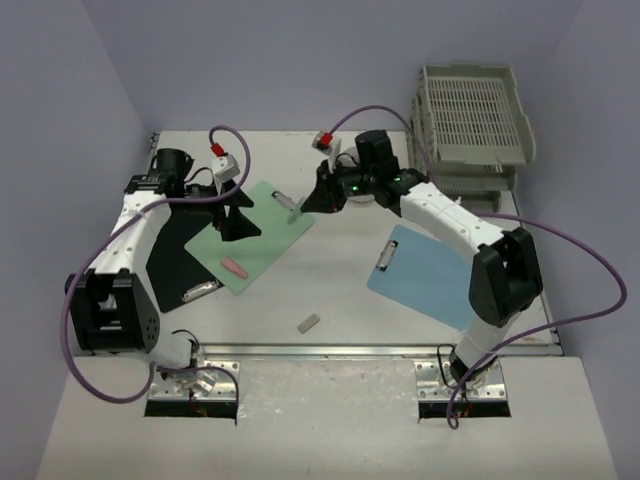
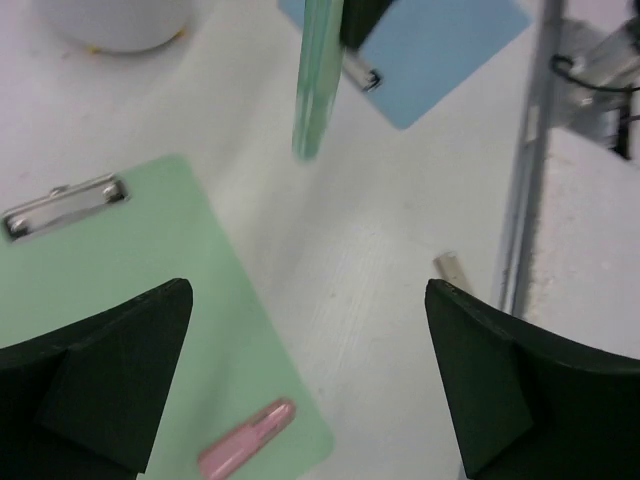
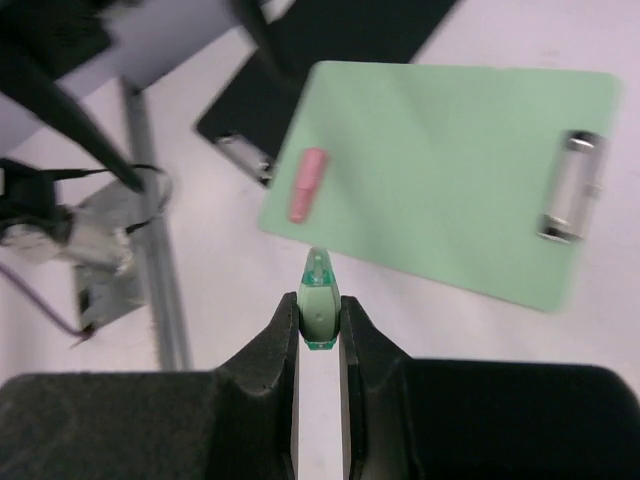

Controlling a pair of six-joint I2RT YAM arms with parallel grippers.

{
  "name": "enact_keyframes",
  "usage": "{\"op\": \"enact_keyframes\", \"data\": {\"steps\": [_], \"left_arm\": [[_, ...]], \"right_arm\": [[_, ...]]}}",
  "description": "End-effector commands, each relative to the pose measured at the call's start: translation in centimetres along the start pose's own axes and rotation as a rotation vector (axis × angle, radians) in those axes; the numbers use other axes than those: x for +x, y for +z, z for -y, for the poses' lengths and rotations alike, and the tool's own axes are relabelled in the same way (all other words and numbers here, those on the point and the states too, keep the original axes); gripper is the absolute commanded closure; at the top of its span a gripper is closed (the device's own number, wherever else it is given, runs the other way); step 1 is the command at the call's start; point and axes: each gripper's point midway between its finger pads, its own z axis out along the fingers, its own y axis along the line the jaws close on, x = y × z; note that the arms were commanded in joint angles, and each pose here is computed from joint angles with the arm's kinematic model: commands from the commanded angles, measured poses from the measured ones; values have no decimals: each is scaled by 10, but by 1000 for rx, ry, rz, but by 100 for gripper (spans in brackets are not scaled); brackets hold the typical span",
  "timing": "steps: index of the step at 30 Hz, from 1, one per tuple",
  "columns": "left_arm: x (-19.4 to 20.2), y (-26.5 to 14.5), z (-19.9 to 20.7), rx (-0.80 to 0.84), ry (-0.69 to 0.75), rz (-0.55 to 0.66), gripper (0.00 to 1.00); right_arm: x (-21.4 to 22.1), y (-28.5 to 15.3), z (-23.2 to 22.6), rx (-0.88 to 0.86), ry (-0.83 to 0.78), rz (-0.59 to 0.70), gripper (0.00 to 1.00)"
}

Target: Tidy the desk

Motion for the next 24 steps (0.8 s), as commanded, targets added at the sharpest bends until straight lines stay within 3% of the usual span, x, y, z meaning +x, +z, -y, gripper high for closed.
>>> {"op": "enact_keyframes", "data": {"steps": [1,6,9,13,17,19,24], "left_arm": [[-55,-38,-58,-553,174,3,0],[-65,-39,-63,-619,61,49,0],[-66,-48,-75,-733,-48,121,0],[-56,-61,-87,-858,-127,126,0],[-41,-65,-93,-866,-34,24,0],[-27,-52,-81,-746,17,-32,0],[-2,-49,-74,-683,36,-87,0]], "right_arm": [[3,-66,70,312,-73,16,100],[12,-122,146,605,-62,28,100],[13,-131,169,672,-21,39,100],[10,-129,188,706,29,75,100],[7,-124,208,748,36,93,100],[4,-121,218,762,27,105,100],[-5,-115,226,758,49,133,100]]}}
